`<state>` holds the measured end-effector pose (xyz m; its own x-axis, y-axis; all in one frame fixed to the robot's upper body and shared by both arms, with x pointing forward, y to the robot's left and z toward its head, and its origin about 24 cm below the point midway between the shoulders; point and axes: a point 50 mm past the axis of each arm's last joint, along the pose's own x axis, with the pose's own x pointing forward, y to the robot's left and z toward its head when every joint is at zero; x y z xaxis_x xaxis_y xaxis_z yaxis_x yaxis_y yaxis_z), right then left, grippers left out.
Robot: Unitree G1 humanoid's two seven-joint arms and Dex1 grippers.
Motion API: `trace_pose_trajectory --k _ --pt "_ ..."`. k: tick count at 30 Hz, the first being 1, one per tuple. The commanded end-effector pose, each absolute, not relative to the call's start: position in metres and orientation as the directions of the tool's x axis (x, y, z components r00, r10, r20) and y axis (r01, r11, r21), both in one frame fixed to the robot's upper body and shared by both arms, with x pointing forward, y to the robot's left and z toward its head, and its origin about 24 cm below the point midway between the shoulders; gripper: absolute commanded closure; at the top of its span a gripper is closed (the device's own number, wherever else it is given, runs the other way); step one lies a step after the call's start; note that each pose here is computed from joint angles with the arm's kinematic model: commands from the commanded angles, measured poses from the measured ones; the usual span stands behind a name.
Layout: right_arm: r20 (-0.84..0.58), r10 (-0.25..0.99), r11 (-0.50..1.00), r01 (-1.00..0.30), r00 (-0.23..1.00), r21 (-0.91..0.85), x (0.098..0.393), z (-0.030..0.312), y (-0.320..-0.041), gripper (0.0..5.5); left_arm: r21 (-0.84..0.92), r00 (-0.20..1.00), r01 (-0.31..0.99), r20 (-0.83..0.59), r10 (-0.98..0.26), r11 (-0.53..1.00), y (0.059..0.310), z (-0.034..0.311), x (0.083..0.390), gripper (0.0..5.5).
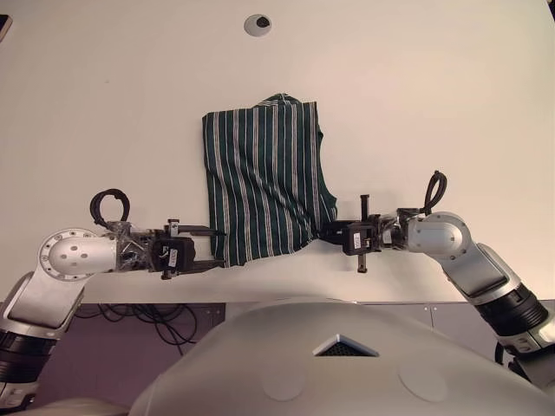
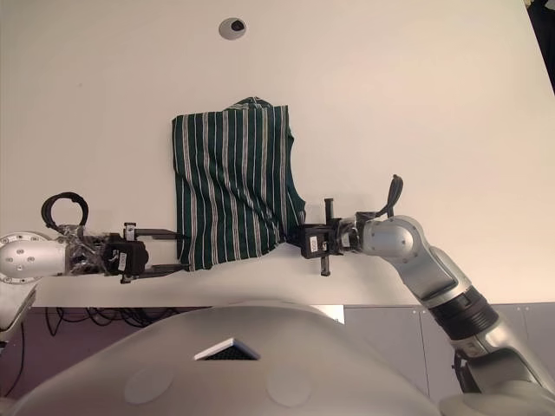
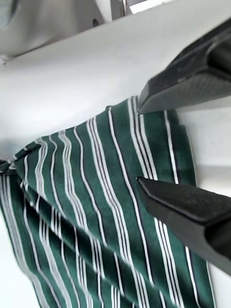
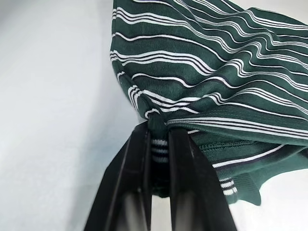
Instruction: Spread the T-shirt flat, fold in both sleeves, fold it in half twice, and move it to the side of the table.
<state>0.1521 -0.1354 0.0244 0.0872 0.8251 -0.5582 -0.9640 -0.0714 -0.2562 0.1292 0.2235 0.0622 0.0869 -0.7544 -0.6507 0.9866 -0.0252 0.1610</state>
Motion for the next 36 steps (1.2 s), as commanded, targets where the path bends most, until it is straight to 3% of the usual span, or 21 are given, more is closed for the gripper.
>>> trace_pose_trajectory --k 1,6,19,22,25,31,36 --pt "-0.75 0.661 -0.071 -0.994 0.015 -0.082 0.134 -0.013 -0.162 5.3 0.131 0.084 0.991 -0.69 -0.719 -0.01 0.22 0.038 0.137 3.08" --pt "-0.728 0.686 -0.06 -0.996 0.012 -0.073 0.132 -0.009 -0.16 5.3 0.07 0.02 0.996 -0.756 -0.654 -0.051 0.228 0.02 0.132 3.48" --pt "-0.661 0.75 0.005 -1.0 0.024 -0.031 0.132 -0.002 -0.155 5.31 0.016 -0.027 0.998 -0.716 -0.698 -0.054 0.226 0.023 0.128 5.02" --pt "-0.584 0.81 -0.01 -0.997 -0.056 0.081 0.12 0.017 -0.153 5.31 -0.032 -0.068 0.997 -0.707 -0.704 -0.064 0.23 0.032 0.122 5.26" --pt "-0.48 0.866 -0.057 -0.982 -0.139 0.18 0.104 0.044 -0.151 5.31 -0.11 -0.145 0.989 -0.608 -0.781 -0.098 0.228 0.053 0.111 5.31" --pt "-0.368 0.927 -0.003 -0.982 -0.074 0.19 0.105 0.069 -0.146 5.31 -0.088 -0.085 0.995 -0.425 -0.901 -0.053 0.227 0.093 0.11 5.34" --pt "-0.287 0.956 0.116 -0.976 0.06 0.184 0.127 0.082 -0.148 5.32 0.017 0.079 0.997 -0.389 -0.918 0.079 0.22 0.098 0.132 5.36"
